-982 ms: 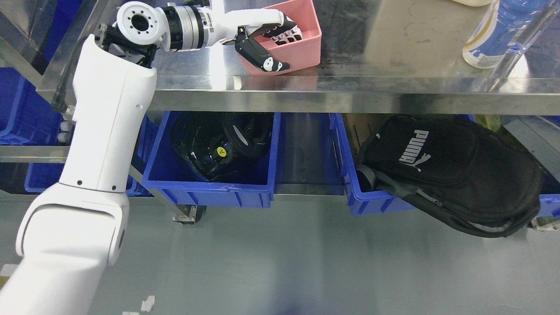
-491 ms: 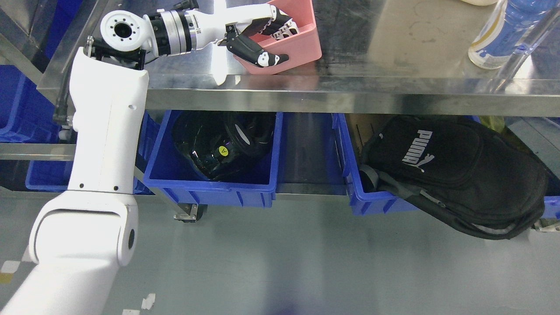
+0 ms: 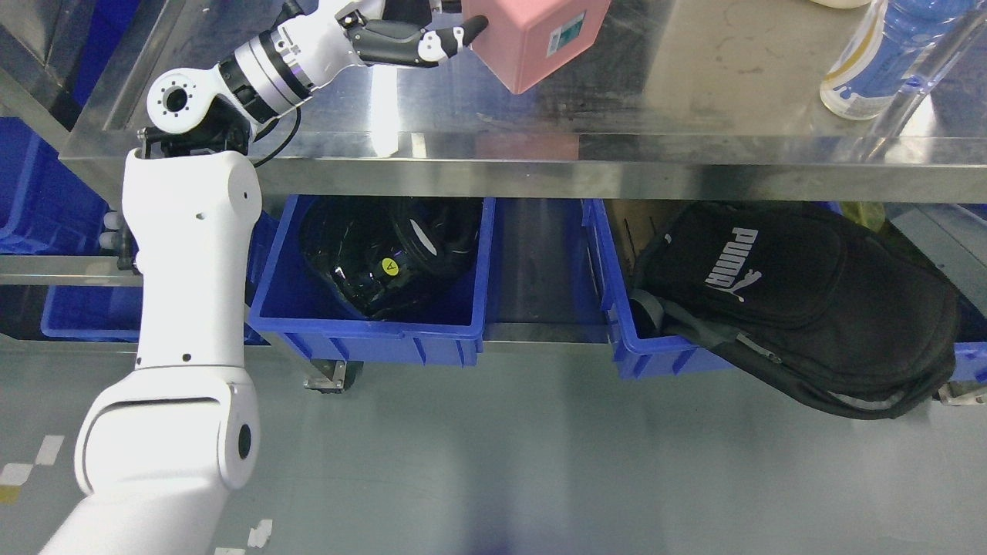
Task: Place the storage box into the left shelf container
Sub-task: 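Lift the pink box off the table with the left hand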
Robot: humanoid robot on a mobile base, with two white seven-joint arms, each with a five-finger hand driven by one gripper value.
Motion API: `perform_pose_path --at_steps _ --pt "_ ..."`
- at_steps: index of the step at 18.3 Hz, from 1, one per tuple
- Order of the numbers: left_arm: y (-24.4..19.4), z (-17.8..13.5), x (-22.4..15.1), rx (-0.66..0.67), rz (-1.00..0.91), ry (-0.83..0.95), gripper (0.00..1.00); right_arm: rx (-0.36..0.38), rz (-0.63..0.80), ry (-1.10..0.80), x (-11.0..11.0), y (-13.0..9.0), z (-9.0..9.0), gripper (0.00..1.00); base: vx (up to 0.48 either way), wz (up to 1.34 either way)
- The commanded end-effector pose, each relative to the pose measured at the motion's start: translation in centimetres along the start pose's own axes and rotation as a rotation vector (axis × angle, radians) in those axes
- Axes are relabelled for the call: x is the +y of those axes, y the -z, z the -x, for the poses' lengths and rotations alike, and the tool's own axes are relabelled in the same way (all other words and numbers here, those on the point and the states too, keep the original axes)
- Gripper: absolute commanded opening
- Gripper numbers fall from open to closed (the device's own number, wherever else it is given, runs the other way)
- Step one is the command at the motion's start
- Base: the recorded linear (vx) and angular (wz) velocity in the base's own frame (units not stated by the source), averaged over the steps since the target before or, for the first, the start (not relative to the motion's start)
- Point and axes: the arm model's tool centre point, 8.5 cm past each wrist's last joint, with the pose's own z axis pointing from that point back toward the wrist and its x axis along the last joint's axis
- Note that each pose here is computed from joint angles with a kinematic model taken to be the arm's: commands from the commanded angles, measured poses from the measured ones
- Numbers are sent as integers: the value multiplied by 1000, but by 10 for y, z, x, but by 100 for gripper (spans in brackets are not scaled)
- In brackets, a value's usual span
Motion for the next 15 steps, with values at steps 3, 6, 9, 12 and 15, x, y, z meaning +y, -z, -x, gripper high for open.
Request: perform_pose_path --at_steps 3,6,9,12,15 --pt "-46 -21 -15 -330 -202 127 1 -22 19 21 -11 1 -10 100 0 0" --pt "-45 -33 -52 -414 -332 187 2 -21 17 20 -11 0 -9 100 0 0" --pt "-29 -37 -108 -468 -436 99 2 -21 19 20 -11 0 -9 100 1 12" --pt "-35 -14 -155 -423 -506 13 3 -22 19 20 -11 0 -9 100 16 129" --pt "-43 -6 -162 -414 -523 2 3 -21 19 20 -11 0 -9 100 53 359"
